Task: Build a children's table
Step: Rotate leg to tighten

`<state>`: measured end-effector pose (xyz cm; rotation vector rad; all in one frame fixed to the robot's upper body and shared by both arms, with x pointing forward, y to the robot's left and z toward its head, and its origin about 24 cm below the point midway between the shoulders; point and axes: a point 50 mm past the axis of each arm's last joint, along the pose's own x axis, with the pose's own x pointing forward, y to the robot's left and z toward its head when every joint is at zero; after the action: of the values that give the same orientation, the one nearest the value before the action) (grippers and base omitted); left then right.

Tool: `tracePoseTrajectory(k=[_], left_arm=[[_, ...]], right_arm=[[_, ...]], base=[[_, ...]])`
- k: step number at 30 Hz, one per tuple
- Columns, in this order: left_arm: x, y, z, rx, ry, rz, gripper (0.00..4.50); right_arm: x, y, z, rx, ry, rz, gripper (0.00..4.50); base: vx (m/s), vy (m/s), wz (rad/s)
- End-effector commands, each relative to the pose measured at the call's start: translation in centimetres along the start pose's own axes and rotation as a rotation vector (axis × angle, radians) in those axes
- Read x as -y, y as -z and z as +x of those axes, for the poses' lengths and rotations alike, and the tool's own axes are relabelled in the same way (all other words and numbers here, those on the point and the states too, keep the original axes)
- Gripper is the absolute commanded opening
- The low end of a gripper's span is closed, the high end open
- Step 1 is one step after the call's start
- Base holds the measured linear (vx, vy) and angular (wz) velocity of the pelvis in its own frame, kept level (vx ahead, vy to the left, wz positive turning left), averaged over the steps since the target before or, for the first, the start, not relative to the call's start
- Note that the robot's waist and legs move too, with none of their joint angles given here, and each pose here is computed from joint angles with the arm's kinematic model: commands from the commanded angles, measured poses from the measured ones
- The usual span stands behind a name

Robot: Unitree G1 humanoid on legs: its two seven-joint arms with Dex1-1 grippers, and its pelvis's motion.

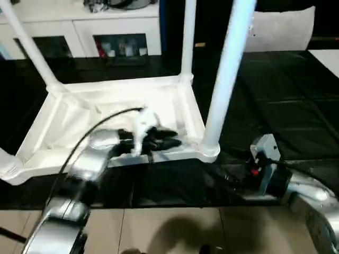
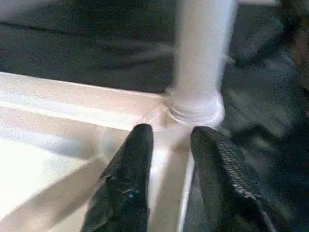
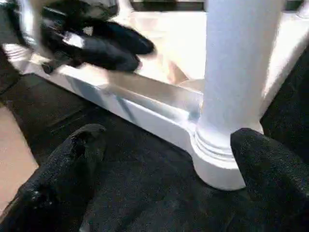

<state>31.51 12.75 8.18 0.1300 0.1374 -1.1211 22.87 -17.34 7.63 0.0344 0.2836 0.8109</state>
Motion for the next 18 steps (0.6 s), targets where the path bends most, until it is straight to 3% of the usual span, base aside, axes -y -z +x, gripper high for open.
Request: tracePoseTrajectory(k=[1,3,5,6,13,18], left_arm=[[0.4,-0.5,-0.2,0.052,-0.061,-0.029,1.7],[2.0,-0.2,-0.6,0.129,-0.13,-0.091,1.89],[3.2,0.2,-1.1,0.143,-0.202,-0.109,1.92],[3.6,0.4,-1.3,0.137,-0.236,-0.108,2.16],[4.7,1.8,-3.3,0.048,-0.413,-0.121,2.7],[5.1,3.4,-5.5,-0.008,-0.656,-0.195,2.7]], right_arm=[[-0.4,0.0,0.2,0.001,0.033,-0.003,4.5],[-0.8,0.3,0.9,0.016,0.088,0.021,4.5],[-1.3,0.4,1.5,0.041,0.129,0.037,4.5],[-1.4,0.6,1.7,0.042,0.14,0.046,4.5],[-1.9,1.8,2.1,0.006,0.231,0.062,4.5],[-2.0,2.5,2.2,-0.031,0.35,0.05,4.5]], base=[[0.0,0.0,0.0],[0.0,0.0,0.0],[0.0,0.0,0.0],[0.0,0.0,0.0],[0.0,0.0,0.0],[0.0,0.0,0.0]])
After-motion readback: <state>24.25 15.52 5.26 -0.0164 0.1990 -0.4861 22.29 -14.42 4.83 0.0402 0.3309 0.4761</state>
